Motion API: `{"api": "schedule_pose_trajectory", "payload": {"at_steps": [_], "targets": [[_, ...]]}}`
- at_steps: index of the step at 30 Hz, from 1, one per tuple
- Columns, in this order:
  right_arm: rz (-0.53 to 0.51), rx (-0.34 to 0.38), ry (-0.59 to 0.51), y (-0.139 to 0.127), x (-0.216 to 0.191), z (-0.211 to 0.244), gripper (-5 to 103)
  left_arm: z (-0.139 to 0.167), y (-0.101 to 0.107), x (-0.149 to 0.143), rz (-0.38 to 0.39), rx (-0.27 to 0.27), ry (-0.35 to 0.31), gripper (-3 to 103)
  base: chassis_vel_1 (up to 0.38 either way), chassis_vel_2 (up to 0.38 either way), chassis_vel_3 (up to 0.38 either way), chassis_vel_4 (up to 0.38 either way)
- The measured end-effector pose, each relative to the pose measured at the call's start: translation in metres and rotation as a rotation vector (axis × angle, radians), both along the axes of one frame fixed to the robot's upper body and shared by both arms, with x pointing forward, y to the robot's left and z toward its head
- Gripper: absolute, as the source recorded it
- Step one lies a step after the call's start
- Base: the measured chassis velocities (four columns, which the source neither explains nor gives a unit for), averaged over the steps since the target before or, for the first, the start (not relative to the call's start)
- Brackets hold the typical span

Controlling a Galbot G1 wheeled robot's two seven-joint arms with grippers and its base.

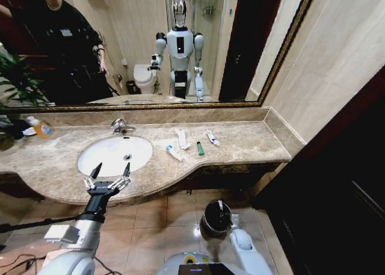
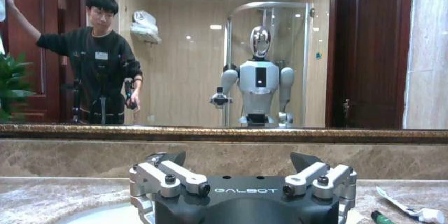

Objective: Pick up the trash from the sink and place it in the trash bin.

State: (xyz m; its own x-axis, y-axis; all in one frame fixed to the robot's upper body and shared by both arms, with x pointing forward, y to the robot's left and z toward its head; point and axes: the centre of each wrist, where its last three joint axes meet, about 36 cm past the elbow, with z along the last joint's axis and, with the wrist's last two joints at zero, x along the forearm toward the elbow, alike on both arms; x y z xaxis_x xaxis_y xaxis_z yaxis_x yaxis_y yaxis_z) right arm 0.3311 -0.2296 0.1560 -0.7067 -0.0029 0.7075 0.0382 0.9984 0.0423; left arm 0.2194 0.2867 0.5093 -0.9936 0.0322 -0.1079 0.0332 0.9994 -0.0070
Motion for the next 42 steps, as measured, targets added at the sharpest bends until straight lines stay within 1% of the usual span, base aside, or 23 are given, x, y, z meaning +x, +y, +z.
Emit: {"api": "schedule_pose_trajectory", "payload": {"at_steps": [1,2,4,6,7,8,10,13,14,16,17,18,19,21,22,31,42], "targets": [[0.001,0.000,-0.001,0.000,0.000,0.000,27,0.000,0.000,0.000,0.000,0.000,0.000,100,0.000,0.000,0.000,0.000],[0.001,0.000,-0.001,0.000,0.000,0.000,27,0.000,0.000,0.000,0.000,0.000,0.000,100,0.000,0.000,0.000,0.000],[0.004,-0.003,-0.005,0.000,0.002,0.001,38,0.000,0.000,0.000,0.000,0.000,0.000,100,0.000,0.000,0.000,0.000],[0.005,-0.004,-0.007,-0.001,0.003,0.002,38,0.000,0.000,0.000,0.000,0.000,0.000,100,0.000,0.000,0.000,0.000],[0.005,-0.006,-0.009,-0.001,0.004,0.002,50,0.000,0.000,0.000,0.000,0.000,0.000,100,0.000,0.000,0.000,0.000],[0.005,-0.006,-0.009,-0.002,0.004,0.002,55,0.000,0.000,0.000,0.000,0.000,0.000,100,0.000,0.000,0.000,0.000],[0.004,-0.005,-0.009,-0.002,0.004,0.003,55,0.000,0.000,0.000,0.000,0.000,0.000,100,0.000,0.000,0.000,0.000],[-0.006,0.010,-0.006,-0.003,0.003,0.003,71,0.000,0.000,0.000,0.000,0.000,0.000,100,0.000,0.000,0.000,0.000],[-0.006,0.010,-0.006,-0.003,0.003,0.003,71,0.000,0.000,0.000,0.000,0.000,0.000,100,0.000,0.000,0.000,0.000],[-0.012,0.018,-0.003,-0.004,0.002,0.003,82,0.000,0.000,0.000,0.000,0.000,0.000,100,0.000,0.000,0.000,0.000],[-0.014,0.020,-0.003,-0.005,0.003,0.003,82,0.000,0.000,0.000,0.000,0.000,0.000,100,0.000,0.000,0.000,0.000],[-0.015,0.022,-0.003,-0.005,0.003,0.003,87,0.000,0.000,0.000,0.000,0.000,0.000,100,0.000,0.000,0.000,0.000],[-0.015,0.022,-0.003,-0.005,0.003,0.003,87,0.000,0.000,0.000,0.000,0.000,0.000,100,0.000,0.000,0.000,0.000],[-0.022,0.034,-0.002,-0.004,0.003,0.005,97,0.000,0.000,0.000,0.000,0.000,0.000,100,0.000,0.000,0.000,0.000],[-0.025,0.038,0.000,-0.004,0.003,0.006,99,0.000,0.000,0.000,0.000,0.000,0.000,100,0.000,0.000,0.000,0.000],[-0.032,0.046,0.002,-0.004,-0.001,0.005,100,0.000,0.000,0.000,0.000,0.000,0.000,100,0.000,0.000,0.000,0.000],[-0.037,0.048,-0.006,-0.012,-0.002,0.006,100,0.000,0.000,0.000,0.000,0.000,0.000,100,0.000,0.000,0.000,0.000]]}}
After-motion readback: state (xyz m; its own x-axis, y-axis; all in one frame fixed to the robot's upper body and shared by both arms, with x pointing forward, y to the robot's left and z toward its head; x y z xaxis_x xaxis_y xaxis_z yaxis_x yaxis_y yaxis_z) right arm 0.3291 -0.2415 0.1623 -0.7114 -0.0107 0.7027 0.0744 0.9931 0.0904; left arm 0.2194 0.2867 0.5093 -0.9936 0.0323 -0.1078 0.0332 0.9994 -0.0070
